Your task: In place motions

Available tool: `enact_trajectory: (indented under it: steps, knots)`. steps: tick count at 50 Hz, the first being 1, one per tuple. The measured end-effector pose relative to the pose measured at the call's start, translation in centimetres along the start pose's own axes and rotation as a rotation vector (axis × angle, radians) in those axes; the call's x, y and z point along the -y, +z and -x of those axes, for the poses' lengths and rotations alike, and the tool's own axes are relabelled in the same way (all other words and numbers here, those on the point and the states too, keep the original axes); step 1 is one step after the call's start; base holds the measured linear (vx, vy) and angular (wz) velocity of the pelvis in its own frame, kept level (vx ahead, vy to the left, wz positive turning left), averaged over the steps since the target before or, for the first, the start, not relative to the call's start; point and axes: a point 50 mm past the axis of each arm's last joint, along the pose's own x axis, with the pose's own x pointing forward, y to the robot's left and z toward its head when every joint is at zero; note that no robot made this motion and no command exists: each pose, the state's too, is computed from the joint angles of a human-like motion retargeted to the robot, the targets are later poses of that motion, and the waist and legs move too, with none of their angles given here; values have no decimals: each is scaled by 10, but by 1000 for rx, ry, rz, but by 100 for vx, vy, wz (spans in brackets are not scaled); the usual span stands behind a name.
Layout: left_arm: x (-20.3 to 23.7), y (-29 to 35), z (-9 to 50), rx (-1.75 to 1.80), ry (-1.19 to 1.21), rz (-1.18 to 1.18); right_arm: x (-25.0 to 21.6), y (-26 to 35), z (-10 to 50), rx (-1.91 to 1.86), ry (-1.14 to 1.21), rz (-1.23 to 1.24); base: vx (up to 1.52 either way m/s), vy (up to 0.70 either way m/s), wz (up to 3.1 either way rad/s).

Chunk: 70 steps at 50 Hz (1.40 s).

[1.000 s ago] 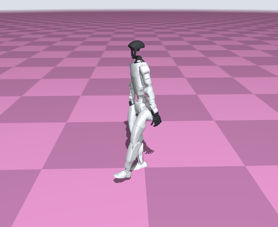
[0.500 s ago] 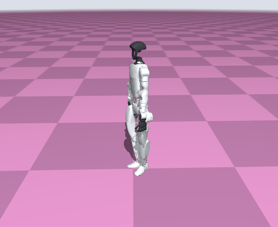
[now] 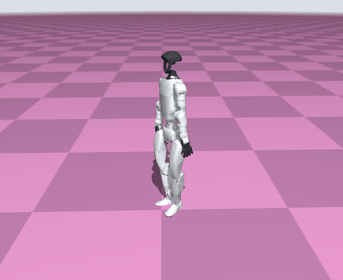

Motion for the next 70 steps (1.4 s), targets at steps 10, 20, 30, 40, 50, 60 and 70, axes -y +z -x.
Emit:
enact_trajectory:
  steps: [10,20,30,40,50,60,70]
  knots:
    - [-2,14,3,39,18,-23,3,-21,0,-68,-13,-43,-4,-2,-12]
    - [-7,30,7,75,35,-65,-1,-19,0,-61,-2,-44,-3,-1,-33]
    - [-2,22,4,74,16,-27,4,-6,1,-13,-11,-23,-5,1,38]
    - [-2,18,3,83,2,24,3,-3,1,0,-14,-20,-9,4,11]
    - [-5,28,6,100,24,7,8,-4,1,17,-49,-29,-15,6,-6]
    - [-17,20,8,57,52,-2,9,-3,1,61,-81,-83,-10,1,-1]
    - [-19,21,9,67,54,9,5,-21,0,4,-70,-155,0,3,14]
